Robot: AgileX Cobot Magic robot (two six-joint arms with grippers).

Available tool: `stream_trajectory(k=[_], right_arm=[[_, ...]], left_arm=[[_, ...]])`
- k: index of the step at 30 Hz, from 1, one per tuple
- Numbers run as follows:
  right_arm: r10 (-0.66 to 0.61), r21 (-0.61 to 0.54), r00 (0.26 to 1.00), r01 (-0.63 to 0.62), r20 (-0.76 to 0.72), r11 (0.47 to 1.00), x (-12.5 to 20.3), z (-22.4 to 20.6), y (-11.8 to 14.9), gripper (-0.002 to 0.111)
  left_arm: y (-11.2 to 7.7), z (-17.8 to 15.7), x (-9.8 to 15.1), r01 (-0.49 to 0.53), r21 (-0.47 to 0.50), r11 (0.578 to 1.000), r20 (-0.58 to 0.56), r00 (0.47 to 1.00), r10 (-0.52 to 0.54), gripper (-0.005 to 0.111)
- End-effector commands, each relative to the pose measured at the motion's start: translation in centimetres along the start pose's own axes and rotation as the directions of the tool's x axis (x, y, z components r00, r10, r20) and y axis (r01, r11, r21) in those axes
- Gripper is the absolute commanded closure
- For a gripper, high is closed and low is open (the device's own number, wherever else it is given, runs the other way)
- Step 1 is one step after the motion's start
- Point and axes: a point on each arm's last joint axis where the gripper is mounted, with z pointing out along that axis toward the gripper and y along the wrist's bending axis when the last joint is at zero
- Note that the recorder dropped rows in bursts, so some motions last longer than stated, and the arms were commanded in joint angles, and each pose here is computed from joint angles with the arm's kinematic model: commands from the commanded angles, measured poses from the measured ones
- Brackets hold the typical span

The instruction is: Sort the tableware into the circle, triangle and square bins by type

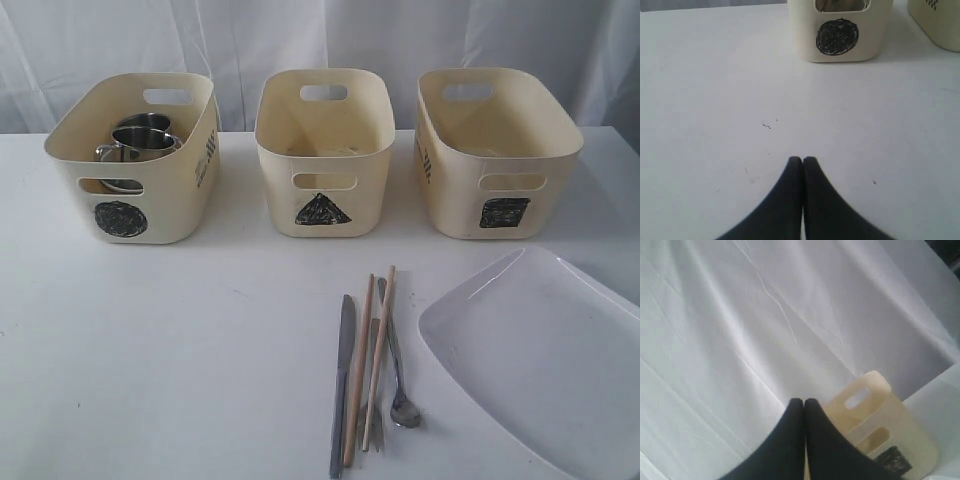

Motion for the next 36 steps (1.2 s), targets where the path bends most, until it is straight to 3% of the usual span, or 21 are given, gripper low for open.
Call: stream_trajectory(k=[1,5,8,10,15,20,23,27,32,36], right_arm=[[0.047,-0.014,0.999,-0.047,0.011,0.999,0.0,-0.1,0.0,0.108],[0.159,-0.033,0.987,-0.158,0.032,0.987,-0.2,-0.1,0.1,0.108],[0.160,-0.012,0.987,-0.160,-0.003,0.987,-0.3,0.0,0.3,0.108],[0.103,0.033,0.991,-0.101,-0.083,0.994,-0.5,0.0,0.8,0.108],[-0.260,0.023,0.940,0.271,-0.221,0.962,-2.6,-0.2,2.9,0.108],[-0.415,-0.008,0.810,0.453,-0.413,0.892,-3.6,1.4,4.1,0.108],[-0.397,-0.033,0.761,0.445,-0.513,0.895,-3.8,2.9,4.9,0.108],[-0.483,-0.155,0.603,0.514,-0.635,0.844,-3.7,5.0,6.1,0.108],[-0.409,-0.197,0.473,0.435,-0.780,0.879,-2.3,8.0,7.1,0.105],[-0.351,-0.242,0.334,0.326,-0.875,0.914,0.1,10.6,7.7,0.090]], left_arm=[[0.0,0.0,0.1,0.009,0.001,1.000,-0.001,1.000,-0.009,0.106],[0.0,0.0,0.1,0.009,0.001,1.000,-0.001,1.000,-0.009,0.106],[0.0,0.0,0.1,0.009,0.001,1.000,-0.001,1.000,-0.009,0.106],[0.0,0.0,0.1,0.009,0.001,1.000,-0.001,1.000,-0.009,0.106],[0.0,0.0,0.1,0.009,0.001,1.000,-0.001,1.000,-0.009,0.106],[0.0,0.0,0.1,0.009,0.001,1.000,-0.001,1.000,-0.009,0.106],[0.0,0.0,0.1,0.009,0.001,1.000,-0.001,1.000,-0.009,0.106],[0.0,0.0,0.1,0.009,0.001,1.000,-0.001,1.000,-0.009,0.106],[0.0,0.0,0.1,0.006,0.000,1.000,-0.002,1.000,-0.006,0.106],[0.0,0.0,0.1,0.006,0.000,1.000,-0.002,1.000,-0.006,0.106]])
